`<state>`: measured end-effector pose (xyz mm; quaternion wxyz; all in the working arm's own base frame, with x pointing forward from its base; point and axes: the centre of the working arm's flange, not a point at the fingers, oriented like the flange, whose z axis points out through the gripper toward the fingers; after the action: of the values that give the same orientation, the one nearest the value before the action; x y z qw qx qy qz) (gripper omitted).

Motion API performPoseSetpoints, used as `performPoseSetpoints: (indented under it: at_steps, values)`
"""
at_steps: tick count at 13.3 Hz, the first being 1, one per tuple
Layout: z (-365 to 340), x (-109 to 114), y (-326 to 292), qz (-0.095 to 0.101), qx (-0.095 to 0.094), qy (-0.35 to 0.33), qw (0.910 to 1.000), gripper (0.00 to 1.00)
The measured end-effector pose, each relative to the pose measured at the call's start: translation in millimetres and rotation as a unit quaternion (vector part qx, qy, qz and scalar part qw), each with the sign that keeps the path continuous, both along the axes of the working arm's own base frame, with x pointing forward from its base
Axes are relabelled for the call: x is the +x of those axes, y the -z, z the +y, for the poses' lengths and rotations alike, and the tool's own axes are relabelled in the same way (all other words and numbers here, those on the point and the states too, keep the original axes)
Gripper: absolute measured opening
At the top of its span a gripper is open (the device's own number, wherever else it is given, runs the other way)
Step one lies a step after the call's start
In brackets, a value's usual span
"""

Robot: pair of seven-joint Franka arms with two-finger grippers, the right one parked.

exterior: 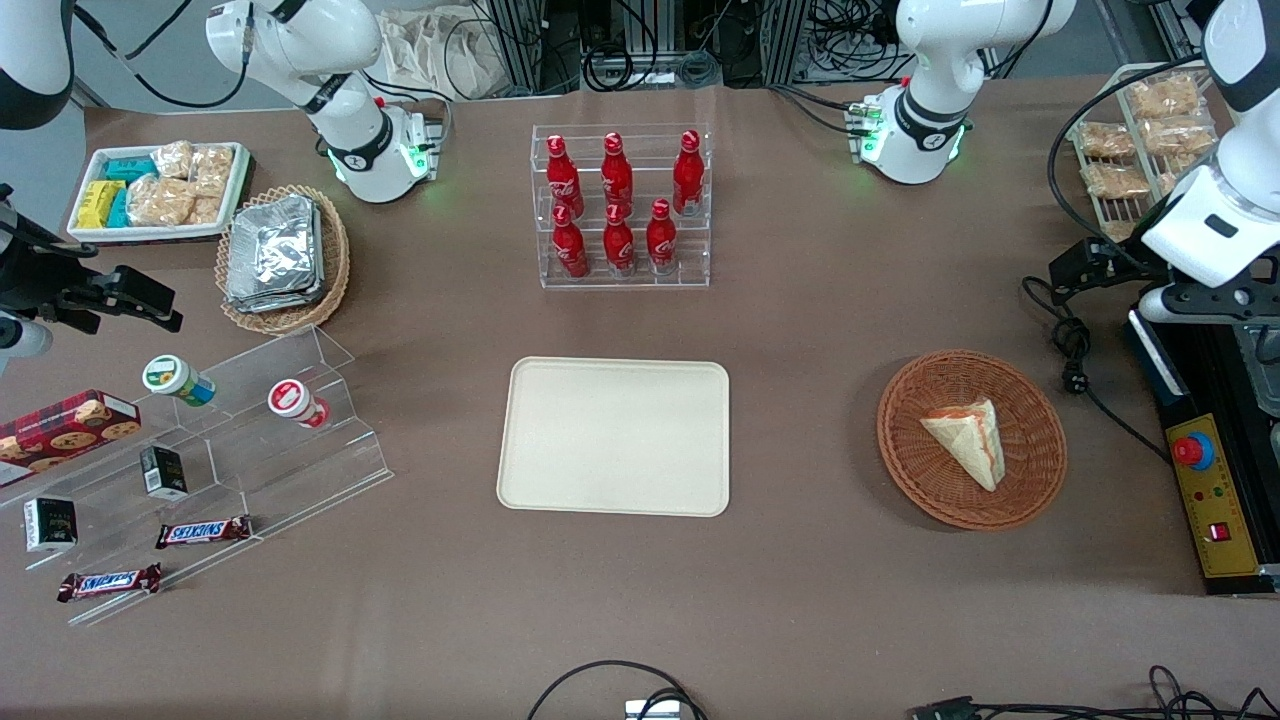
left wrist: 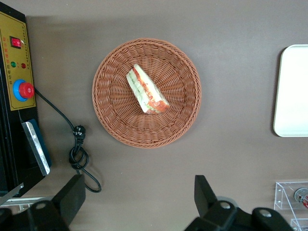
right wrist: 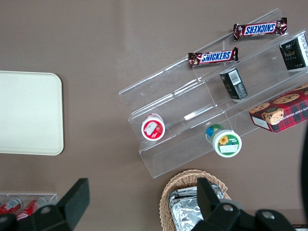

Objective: Place sandwich from basket to tray
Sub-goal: 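Move the left gripper over the wrapped sandwich in the wicker basket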

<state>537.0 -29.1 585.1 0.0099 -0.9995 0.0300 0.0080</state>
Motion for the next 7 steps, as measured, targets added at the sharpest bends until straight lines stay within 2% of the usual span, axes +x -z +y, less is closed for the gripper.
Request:
performPoseSetpoints:
  at_steps: [4, 6, 7]
  values:
    - [0.0, 1.1, 2.4, 0.002, 0.003, -0.004, 1.0, 1.0]
    - [-0.2, 4.2, 11.2, 0.008, 0.004, -0.068, 0.9976, 1.0]
    - [-2.6, 8.5, 19.9, 0.01, 0.005, -0.112, 0.9936, 1.0]
